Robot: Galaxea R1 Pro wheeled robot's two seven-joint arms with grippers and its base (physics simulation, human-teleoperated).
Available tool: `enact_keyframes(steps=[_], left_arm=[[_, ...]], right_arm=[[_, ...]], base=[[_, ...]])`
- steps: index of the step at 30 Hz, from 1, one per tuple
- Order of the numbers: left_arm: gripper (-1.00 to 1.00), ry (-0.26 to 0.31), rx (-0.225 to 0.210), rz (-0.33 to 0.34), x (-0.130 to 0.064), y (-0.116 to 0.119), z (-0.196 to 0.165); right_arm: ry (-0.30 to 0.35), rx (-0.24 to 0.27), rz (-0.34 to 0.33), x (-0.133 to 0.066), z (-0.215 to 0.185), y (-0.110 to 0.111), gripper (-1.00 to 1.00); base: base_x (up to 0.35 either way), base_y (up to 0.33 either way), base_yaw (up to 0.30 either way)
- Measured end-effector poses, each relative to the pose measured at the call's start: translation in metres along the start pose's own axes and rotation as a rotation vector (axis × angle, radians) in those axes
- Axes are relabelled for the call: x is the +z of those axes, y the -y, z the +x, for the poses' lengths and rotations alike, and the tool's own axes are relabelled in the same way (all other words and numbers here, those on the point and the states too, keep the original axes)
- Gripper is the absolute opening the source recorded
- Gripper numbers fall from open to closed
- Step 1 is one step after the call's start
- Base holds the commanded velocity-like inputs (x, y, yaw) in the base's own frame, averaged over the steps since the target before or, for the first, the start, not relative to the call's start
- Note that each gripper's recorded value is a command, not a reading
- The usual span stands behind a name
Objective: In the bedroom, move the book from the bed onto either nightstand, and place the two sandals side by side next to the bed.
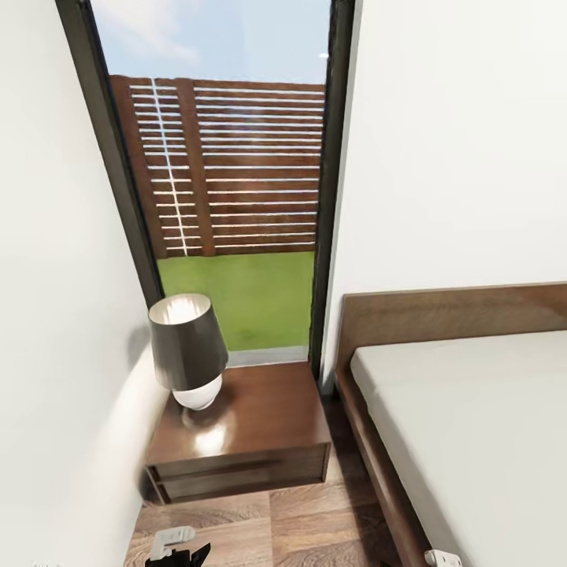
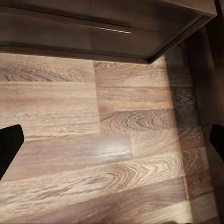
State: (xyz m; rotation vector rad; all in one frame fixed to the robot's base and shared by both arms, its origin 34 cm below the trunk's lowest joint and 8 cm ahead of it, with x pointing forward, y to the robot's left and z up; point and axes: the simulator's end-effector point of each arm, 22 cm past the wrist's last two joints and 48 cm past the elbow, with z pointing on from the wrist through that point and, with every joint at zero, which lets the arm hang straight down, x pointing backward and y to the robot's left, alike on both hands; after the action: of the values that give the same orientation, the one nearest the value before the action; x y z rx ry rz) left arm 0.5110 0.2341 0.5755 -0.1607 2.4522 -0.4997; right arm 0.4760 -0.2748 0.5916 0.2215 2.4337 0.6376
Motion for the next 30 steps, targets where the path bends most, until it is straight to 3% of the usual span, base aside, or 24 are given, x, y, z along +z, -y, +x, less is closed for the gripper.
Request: enact_keyframes(steps=[22,30], left_arm=[[1.0,-0.001,0.0,0.0,-0.024,0.012,-0.016],[1.0,-0.001,0.0,0.0,-0.033,0.017,-0.021]], right_arm=[[0.002,0.003,-0.003,-0.023,-0.016,-0.016,1.0],[0.004,0.003,-0.004,-0.032,-0.021,-0.022,1.0]], base=[[0.0,0.0,0.01],[0.0,0.0,0.177]])
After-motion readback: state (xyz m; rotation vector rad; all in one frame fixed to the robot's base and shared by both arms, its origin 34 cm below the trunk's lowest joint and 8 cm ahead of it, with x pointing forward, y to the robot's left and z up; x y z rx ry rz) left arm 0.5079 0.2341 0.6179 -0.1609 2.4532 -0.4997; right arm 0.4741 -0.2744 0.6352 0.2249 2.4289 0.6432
